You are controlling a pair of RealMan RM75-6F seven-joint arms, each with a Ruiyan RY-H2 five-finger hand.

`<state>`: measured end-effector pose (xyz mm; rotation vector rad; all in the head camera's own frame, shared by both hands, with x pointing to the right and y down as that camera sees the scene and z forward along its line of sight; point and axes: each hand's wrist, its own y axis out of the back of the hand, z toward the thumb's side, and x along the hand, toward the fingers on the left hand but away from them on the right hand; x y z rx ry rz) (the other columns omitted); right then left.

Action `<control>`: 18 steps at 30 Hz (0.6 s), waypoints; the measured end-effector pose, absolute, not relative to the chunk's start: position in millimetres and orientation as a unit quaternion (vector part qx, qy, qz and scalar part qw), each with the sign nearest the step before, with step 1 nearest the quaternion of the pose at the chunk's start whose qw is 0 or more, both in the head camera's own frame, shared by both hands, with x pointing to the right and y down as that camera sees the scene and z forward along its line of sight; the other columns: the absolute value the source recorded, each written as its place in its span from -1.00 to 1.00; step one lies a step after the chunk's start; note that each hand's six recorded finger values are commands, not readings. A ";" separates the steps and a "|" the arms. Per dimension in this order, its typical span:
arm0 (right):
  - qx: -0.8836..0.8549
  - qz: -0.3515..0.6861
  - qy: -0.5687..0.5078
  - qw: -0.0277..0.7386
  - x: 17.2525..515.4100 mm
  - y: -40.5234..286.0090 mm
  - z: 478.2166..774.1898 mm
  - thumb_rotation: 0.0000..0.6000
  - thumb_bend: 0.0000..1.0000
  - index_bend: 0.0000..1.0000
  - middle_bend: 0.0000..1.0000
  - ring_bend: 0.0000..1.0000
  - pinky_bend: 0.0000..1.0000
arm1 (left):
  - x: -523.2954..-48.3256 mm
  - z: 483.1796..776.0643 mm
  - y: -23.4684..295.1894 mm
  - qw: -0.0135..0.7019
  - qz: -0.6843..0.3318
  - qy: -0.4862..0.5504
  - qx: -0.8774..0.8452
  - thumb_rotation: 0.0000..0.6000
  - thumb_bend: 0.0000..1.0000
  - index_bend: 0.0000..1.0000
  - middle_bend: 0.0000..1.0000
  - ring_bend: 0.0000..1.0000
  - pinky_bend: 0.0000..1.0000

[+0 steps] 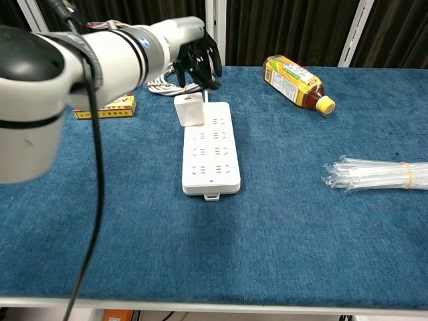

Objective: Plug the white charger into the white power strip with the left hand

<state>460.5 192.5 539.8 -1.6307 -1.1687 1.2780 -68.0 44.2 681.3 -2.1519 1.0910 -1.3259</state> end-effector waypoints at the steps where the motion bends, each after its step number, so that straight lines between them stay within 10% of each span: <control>1: -0.636 0.499 -0.456 0.374 460.3 192.3 539.1 1.00 -0.87 -1.00 -0.92 -1.00 -1.00 | -69.7 680.7 42.5 0.164 -0.454 0.406 -0.776 1.00 -0.18 0.34 0.42 0.37 0.54; 7: -0.633 0.499 -0.454 0.378 457.6 191.5 536.5 1.00 -0.87 -1.00 -0.92 -1.00 -1.00 | -80.2 678.8 31.7 -0.037 -0.313 0.500 -0.807 1.00 0.09 0.63 0.78 0.71 0.96; 18: -0.632 0.504 -0.453 0.377 455.1 190.6 538.7 1.00 -0.87 -1.00 -0.92 -1.00 -1.00 | -92.3 693.6 29.0 -0.272 -0.138 0.541 -0.784 1.00 0.13 0.83 1.00 0.92 1.00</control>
